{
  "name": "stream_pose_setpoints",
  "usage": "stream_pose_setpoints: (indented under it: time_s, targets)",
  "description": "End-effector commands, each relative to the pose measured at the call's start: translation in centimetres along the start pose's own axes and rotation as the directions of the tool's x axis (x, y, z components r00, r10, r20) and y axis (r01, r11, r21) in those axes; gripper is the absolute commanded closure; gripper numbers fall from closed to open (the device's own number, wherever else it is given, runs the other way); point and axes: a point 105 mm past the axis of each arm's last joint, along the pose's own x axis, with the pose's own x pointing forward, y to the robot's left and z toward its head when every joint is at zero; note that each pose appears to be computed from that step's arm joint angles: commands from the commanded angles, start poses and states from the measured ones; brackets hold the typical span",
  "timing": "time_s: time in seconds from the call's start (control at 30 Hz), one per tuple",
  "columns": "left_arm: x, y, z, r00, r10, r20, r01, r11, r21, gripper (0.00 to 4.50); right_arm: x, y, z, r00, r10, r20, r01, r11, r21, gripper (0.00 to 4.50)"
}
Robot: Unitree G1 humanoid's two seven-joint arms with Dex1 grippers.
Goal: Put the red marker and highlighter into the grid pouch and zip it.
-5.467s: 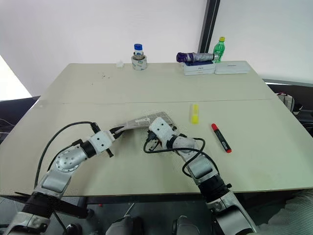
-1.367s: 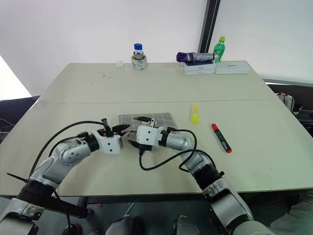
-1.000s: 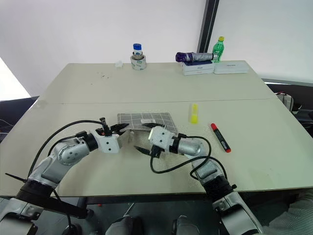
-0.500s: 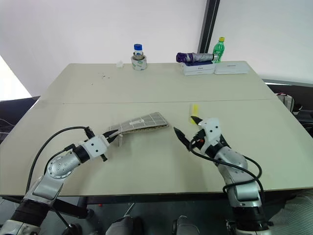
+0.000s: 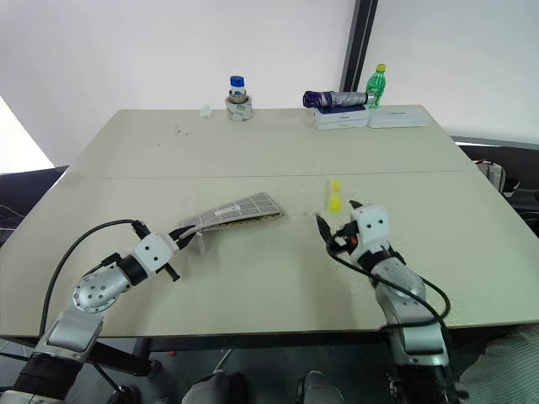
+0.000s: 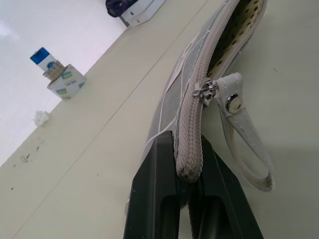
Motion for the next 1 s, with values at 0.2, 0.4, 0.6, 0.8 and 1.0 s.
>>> stream_pose_setpoints:
  time_s: [0.2,0.4,0.6,0.8,1.0]
  targets:
    - [0.7,1.0,1.3,0.998,0.041,0.041,-0.042,0.998,0.046,4.50,7.5,-1.1,-1.8,0.972,-0.097,-0.215,0.114,0.991,0.066,0.02]
    - [0.5,1.1,1.5,0.998,0.055,0.038,-0.057,0.996,0.062,4.50,8.8,-2.4,-2.7,0.941,-0.200,-0.274,0.221,0.974,0.048,0.02]
    - [0.3,0.9,1.5,0.998,0.050,0.033,-0.052,0.996,0.076,4.50,8.8,-2.4,-4.3,0.909,-0.268,-0.319,0.285,0.958,0.009,0.02]
    - [0.7,1.1,1.7,0.998,0.048,0.042,-0.051,0.995,0.084,4.50,8.6,-1.7,-5.2,0.903,-0.234,-0.360,0.275,0.959,0.065,1.93]
    - [0.9,1.1,1.7,0.998,0.043,0.045,-0.047,0.995,0.089,4.50,8.6,-0.7,-2.1,0.971,-0.102,-0.218,0.132,0.983,0.127,3.57]
